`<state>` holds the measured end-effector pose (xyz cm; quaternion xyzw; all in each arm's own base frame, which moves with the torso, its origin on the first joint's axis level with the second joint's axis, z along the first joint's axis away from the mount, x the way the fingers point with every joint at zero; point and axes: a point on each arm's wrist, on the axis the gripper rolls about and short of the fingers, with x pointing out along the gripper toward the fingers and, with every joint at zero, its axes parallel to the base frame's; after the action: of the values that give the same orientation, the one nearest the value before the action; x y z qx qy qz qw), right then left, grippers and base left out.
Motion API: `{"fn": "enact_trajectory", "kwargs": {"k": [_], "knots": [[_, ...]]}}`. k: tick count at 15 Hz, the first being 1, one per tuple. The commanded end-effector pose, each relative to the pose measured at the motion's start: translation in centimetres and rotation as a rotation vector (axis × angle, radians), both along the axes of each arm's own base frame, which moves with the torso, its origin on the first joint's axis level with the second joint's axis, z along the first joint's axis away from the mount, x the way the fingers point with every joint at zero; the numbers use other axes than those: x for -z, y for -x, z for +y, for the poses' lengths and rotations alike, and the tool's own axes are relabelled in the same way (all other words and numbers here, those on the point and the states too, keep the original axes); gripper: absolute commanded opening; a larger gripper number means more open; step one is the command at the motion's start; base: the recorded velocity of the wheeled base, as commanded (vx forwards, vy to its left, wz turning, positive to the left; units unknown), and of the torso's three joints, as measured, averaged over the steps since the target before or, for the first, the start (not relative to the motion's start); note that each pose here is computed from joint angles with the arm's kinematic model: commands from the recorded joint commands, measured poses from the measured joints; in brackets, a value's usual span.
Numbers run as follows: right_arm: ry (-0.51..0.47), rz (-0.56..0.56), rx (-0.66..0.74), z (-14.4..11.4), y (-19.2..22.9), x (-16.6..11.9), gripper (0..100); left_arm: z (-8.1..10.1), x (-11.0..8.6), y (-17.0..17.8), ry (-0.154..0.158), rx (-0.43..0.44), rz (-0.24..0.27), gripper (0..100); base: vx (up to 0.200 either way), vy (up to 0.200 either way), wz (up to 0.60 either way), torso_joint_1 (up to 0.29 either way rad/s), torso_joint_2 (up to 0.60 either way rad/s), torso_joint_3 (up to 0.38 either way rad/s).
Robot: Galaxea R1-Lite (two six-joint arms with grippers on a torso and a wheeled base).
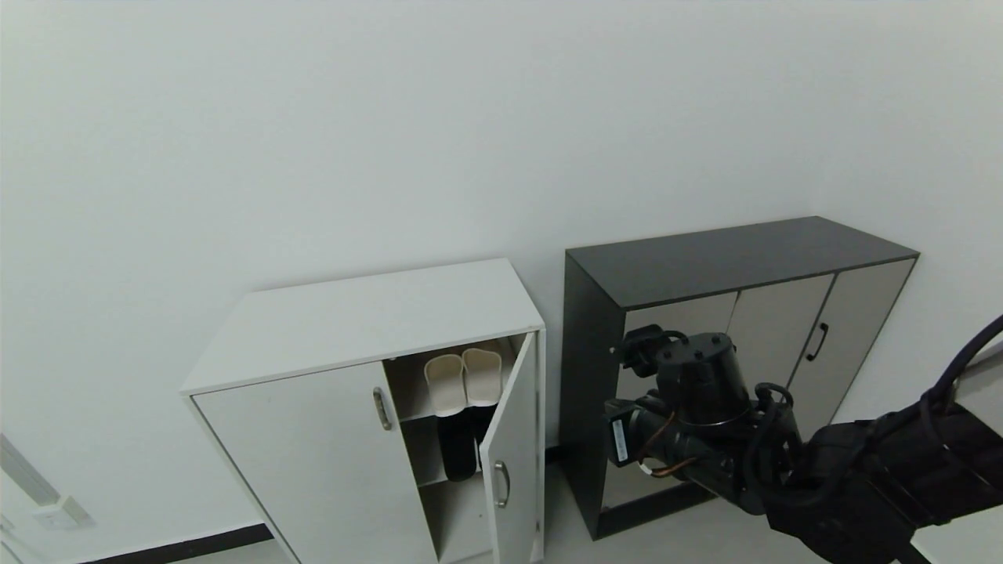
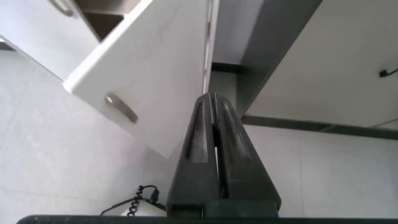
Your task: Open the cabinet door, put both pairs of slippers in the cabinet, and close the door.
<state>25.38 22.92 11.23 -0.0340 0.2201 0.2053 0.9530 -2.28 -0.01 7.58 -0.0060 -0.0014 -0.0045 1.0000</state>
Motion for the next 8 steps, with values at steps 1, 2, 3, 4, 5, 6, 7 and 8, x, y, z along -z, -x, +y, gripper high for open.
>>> {"fn": "enact_trajectory", "kwargs": {"k": [1,2,3,4,5,6,7,8], "knots": [[-0.001,0.001,-0.017,0.19,0.63,-0.12,0,0.00,0.00,0.00,0.000,0.000,0.000,0,0.000,0.000,0.60,0.007,0.00,-0.002],[-0.001,0.001,-0.021,0.26,0.70,-0.12,0,0.00,0.00,0.00,0.000,0.000,0.000,0,0.000,0.000,0.60,0.002,0.00,0.002],[-0.004,0.003,-0.032,0.36,0.85,-0.14,0,0.00,0.00,0.00,0.000,0.000,0.000,0,0.000,0.000,0.60,0.002,0.00,-0.002],[-0.004,0.012,-0.049,0.36,0.98,0.01,0,0.00,0.00,0.00,0.000,0.000,0.000,0,0.000,0.000,0.60,0.002,0.00,-0.002],[-0.004,0.015,-0.053,0.35,1.00,0.05,0,0.00,0.00,0.00,0.000,0.000,0.000,0,0.000,0.000,0.60,0.002,0.00,-0.002],[-0.003,0.018,-0.056,0.36,1.00,0.12,0,0.00,0.00,0.00,0.000,0.000,0.000,0,0.000,0.000,0.60,0.007,0.00,0.002],[-0.009,0.025,-0.069,0.38,0.95,0.21,0,0.00,0.00,0.00,0.000,0.000,0.000,0,0.000,0.000,0.60,0.007,0.00,0.002],[-0.012,0.031,-0.081,0.39,0.99,0.25,0,0.00,0.00,0.00,0.000,0.000,0.000,0,0.000,0.000,0.00,0.000,0.00,0.000]]}}
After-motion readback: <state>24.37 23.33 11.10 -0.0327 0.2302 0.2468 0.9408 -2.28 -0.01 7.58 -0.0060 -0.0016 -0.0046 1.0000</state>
